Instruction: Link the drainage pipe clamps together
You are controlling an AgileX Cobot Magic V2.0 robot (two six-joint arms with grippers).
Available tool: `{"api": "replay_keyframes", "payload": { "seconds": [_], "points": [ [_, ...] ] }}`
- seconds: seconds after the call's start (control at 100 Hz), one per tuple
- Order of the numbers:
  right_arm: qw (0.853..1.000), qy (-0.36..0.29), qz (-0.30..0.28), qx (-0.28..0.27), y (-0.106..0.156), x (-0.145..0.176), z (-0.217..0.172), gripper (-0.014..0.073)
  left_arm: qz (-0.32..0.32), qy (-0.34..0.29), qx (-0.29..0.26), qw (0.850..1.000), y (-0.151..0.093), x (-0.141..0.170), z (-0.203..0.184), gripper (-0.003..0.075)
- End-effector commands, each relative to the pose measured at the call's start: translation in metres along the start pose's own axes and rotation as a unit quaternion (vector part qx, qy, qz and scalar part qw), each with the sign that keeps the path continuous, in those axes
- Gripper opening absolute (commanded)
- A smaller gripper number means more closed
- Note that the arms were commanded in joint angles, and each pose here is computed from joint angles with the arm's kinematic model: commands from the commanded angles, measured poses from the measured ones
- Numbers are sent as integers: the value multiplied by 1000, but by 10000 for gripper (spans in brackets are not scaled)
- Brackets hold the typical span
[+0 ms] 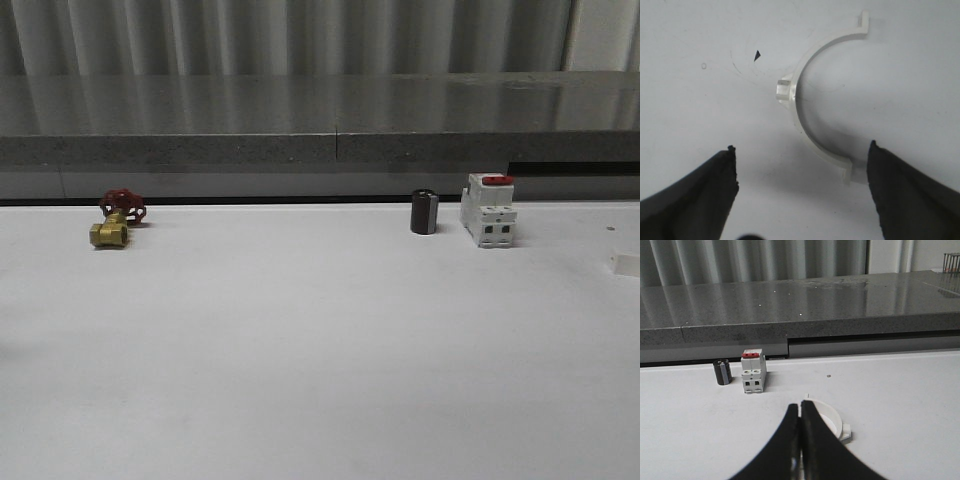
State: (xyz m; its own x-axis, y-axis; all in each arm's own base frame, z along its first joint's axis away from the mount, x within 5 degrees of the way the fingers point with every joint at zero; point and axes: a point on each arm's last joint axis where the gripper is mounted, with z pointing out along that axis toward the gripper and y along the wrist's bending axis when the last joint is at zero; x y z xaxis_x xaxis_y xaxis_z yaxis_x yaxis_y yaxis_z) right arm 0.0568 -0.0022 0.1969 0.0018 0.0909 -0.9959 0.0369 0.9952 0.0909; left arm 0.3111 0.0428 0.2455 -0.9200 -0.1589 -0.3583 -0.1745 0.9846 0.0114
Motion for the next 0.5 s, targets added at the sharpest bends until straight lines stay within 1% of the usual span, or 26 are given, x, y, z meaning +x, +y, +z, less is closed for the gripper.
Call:
{"api": "replay_keyframes", "payload": {
  "seconds": [0.0,0.19,0.49],
  "points": [
    [998,-61,-4,-6,2,-16,-3,-68,-6,-15,2,1000,0,-18,2,512],
    [998,-61,-4,-6,2,-16,-3,-68,-5,14,1,1000,-1,-33,42,512],
    [998,-61,-4,-6,2,-16,-3,-68,-3,36,-1,999,-3,-49,79,512]
  ]
}}
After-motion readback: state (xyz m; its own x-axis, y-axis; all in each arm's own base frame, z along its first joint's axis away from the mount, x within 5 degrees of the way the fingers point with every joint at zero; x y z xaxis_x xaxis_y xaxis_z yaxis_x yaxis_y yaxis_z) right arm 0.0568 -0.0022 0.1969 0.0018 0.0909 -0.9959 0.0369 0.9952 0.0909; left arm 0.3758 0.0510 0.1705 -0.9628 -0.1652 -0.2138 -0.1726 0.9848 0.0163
